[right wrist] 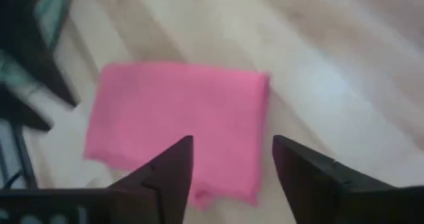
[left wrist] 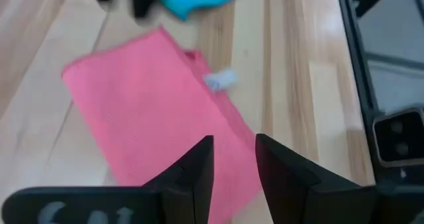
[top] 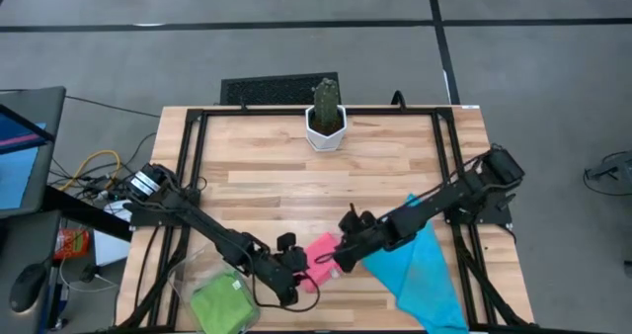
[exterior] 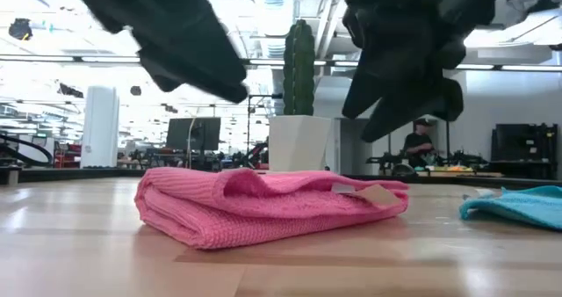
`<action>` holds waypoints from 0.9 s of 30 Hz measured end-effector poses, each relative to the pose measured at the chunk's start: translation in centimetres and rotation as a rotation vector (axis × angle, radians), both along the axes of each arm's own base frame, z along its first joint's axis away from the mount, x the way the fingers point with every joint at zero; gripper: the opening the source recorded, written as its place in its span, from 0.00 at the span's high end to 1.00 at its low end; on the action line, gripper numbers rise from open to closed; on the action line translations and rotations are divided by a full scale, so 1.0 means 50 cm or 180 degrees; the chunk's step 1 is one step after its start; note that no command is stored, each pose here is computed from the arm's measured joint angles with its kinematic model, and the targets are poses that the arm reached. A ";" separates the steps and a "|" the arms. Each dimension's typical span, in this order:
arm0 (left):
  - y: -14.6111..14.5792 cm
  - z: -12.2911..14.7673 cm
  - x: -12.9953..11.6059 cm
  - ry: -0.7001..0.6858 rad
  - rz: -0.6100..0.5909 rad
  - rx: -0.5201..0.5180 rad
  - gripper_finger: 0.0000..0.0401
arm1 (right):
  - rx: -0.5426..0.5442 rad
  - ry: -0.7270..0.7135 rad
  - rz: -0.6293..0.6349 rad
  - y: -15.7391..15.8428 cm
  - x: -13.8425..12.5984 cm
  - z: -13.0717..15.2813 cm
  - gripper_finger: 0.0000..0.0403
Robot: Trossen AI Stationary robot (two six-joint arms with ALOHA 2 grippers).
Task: Fold microfiber towels
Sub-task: Put the folded pink microfiber cloth into the transparent bin
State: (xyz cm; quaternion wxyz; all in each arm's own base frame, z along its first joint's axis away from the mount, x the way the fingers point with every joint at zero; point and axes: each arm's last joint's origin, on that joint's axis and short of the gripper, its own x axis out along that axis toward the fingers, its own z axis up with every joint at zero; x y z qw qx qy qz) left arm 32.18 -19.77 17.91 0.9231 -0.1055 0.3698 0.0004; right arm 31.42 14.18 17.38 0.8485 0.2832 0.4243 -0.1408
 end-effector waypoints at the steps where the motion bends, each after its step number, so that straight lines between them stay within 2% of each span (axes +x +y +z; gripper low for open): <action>1: -0.003 -0.002 -0.003 0.0024 -0.0006 0.0012 0.74 | -0.0002 0.0019 -0.0064 -0.009 -0.001 0.003 0.43; 4: -0.015 -0.018 -0.006 0.0056 0.0007 0.0056 0.74 | 0.0062 0.0030 -0.0131 -0.024 0.011 -0.004 0.38; 7: -0.028 -0.034 -0.012 0.0089 0.0017 0.0089 0.74 | 0.0230 0.0191 -0.0058 -0.025 0.030 -0.030 0.37; 12: -0.038 -0.056 -0.013 0.0144 0.0022 0.0111 0.74 | 0.0178 0.0556 0.0024 -0.004 0.051 -0.064 0.37; 16: -0.033 -0.057 -0.014 0.0209 0.0058 0.0117 0.74 | 0.0121 0.0634 0.0047 0.001 0.073 -0.069 0.37; 21: -0.005 0.008 -0.027 0.0347 0.0085 0.0096 0.74 | 0.0042 0.0538 0.0017 -0.002 0.079 -0.048 0.37; 24: 0.008 0.044 -0.037 0.0221 0.0238 0.0117 0.73 | -0.0003 0.0477 -0.0017 -0.006 0.075 -0.030 0.37; 27: 0.012 0.051 -0.039 0.0175 0.0479 -0.0073 0.68 | 0.0028 0.0389 -0.0036 -0.010 0.069 -0.001 0.37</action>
